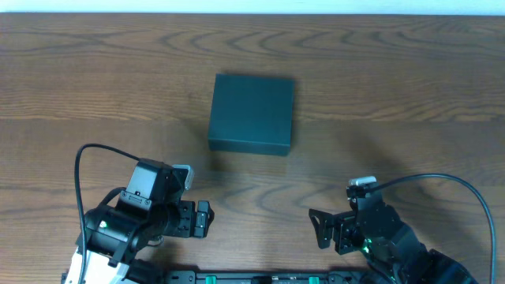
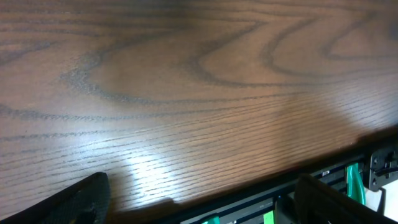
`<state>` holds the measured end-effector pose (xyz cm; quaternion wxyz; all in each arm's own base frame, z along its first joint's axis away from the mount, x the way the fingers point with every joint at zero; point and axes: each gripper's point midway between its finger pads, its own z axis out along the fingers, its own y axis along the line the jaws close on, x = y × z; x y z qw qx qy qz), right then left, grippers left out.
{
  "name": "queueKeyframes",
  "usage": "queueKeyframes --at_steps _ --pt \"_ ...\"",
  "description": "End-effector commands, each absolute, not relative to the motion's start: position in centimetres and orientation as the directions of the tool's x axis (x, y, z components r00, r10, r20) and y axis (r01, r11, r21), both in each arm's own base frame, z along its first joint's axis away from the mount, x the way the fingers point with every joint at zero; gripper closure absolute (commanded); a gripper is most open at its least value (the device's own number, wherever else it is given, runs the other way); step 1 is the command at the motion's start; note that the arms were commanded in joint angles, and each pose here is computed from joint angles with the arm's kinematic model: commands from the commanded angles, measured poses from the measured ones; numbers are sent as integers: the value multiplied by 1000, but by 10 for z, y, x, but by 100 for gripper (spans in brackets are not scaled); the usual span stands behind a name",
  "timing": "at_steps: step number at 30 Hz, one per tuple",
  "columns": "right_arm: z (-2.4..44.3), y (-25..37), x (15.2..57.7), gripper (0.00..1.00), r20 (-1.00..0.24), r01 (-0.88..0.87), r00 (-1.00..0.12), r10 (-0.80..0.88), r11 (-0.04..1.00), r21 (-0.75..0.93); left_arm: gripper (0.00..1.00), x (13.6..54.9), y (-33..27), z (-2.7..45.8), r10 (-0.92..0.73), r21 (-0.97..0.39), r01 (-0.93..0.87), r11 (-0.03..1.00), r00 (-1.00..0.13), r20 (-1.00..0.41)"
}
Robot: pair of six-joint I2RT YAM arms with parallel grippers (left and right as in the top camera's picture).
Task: Pack container
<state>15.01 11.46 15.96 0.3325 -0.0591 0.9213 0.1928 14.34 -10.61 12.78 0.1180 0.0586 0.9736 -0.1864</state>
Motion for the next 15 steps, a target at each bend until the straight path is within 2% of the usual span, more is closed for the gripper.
queueKeyframes --at_steps 1,9,12,15 --pt "161 114 151 1 -631 -221 -775 39 919 328 5 143 -105 127 52 -348 139 927 -967 -248" --pt "161 114 151 1 -631 -221 -775 39 919 328 5 145 -102 130 48 -341 142 929 -962 -270" --pt "161 114 151 1 -631 -220 -775 39 919 328 5 161 -82 137 11 -253 115 960 -925 -380" --pt "161 114 151 1 -631 -220 -775 39 919 328 5 186 -60 158 -54 -197 73 978 -819 -572"
